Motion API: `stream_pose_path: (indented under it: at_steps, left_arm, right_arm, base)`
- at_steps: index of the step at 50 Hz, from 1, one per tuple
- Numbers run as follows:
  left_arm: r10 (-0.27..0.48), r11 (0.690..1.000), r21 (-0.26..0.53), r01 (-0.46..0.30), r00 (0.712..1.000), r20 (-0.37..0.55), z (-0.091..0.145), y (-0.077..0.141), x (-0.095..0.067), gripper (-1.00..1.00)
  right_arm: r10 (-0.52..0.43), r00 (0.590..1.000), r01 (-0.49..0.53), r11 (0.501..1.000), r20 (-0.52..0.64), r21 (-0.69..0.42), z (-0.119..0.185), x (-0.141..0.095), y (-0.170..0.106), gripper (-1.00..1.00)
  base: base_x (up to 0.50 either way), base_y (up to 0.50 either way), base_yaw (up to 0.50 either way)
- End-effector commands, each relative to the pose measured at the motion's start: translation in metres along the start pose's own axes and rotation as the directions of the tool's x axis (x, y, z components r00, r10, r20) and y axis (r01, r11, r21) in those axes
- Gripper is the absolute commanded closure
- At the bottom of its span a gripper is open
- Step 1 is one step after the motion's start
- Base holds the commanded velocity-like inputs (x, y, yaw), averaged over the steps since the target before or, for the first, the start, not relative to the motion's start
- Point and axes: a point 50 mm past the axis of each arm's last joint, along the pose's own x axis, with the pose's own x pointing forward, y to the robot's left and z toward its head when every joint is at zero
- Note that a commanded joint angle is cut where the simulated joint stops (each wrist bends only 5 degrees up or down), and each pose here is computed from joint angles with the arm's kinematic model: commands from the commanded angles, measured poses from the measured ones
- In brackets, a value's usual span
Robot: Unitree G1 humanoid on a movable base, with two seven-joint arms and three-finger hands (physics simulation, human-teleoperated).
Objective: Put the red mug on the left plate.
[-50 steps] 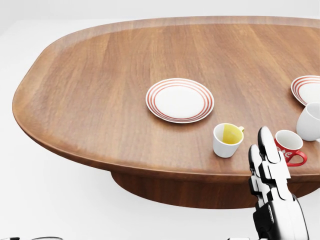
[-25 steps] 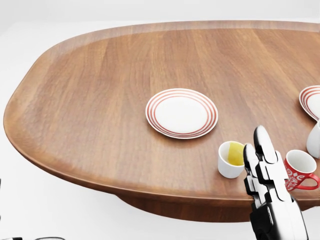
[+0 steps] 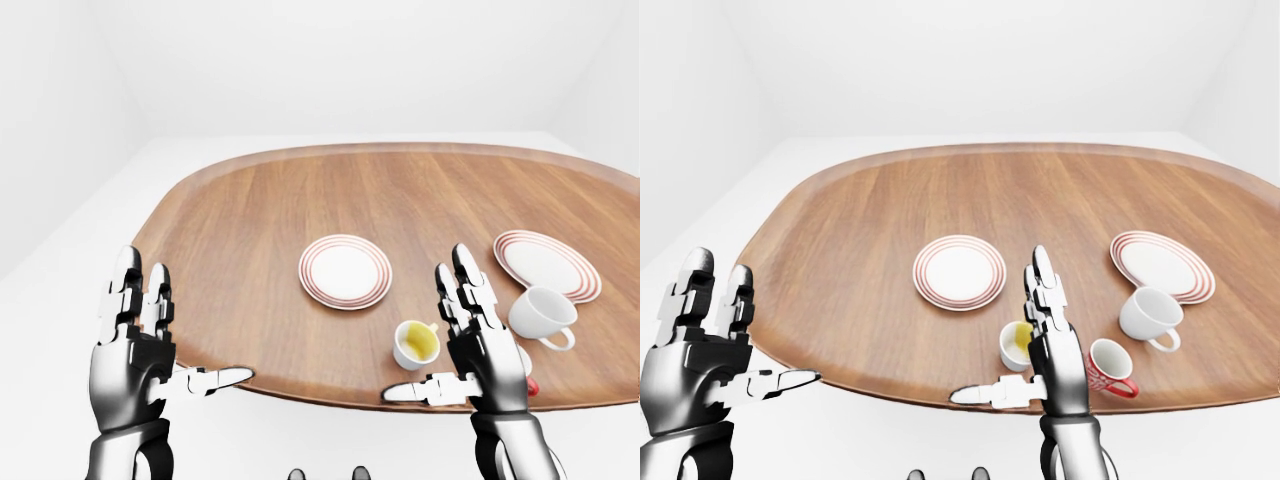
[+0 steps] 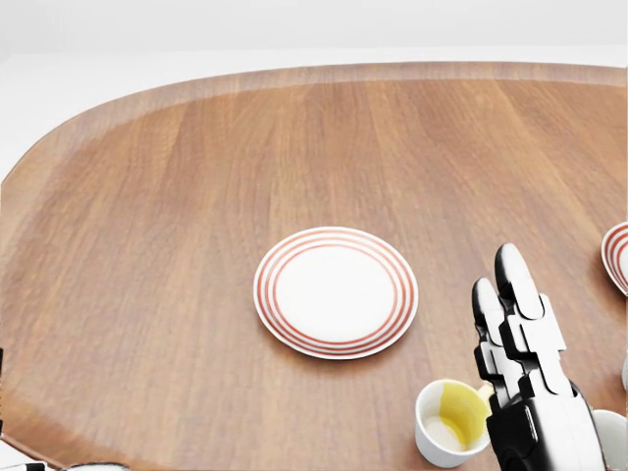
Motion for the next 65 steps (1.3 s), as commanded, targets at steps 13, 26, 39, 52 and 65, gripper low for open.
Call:
stream_pose_path:
  at_steps: [13, 26, 39, 52, 65]
  left_arm:
    - [0.0, 1.0, 0.0, 0.0, 1.0, 0.001, -0.0001, 0.0001, -0.0005, -1.0]
    - [0.001, 1.0, 0.0, -0.001, 1.0, 0.0, -0.0001, 0.0, -0.0004, -1.0]
    - [-0.001, 1.0, 0.0, 0.001, 1.0, -0.001, 0.0, -0.0004, -0.0005, -1.0]
    - [-0.003, 1.0, 0.0, 0.003, 1.0, -0.001, -0.0002, -0.0008, 0.0, -1.0]
    - [-0.001, 1.0, 0.0, 0.001, 1.0, -0.001, 0.0, -0.0005, 0.0001, -1.0]
  right_arm:
    - [-0.009, 0.999, 0.007, 0.999, -0.037, -0.045, -0.0037, 0.002, 0.0018, -1.0]
    - [-0.01, 0.999, 0.008, 0.999, -0.036, -0.039, -0.0036, 0.0016, 0.0013, -1.0]
    - [-0.007, 0.999, 0.006, 0.999, -0.039, -0.039, -0.0042, 0.0021, 0.0017, -1.0]
    - [-0.019, 0.999, 0.017, 0.998, -0.027, -0.065, -0.0036, 0.0052, 0.0022, -1.0]
    - [-0.032, 0.999, 0.03, 0.998, -0.027, -0.063, -0.0054, 0.0077, -0.0001, -1.0]
  base:
    - [0.5, -0.02, 0.0]
    - [0.5, 0.03, 0.0]
    - [0.5, -0.01, 0.0]
    - [0.24, -0.01, 0.0]
    - [0.2, 0.2, 0.0]
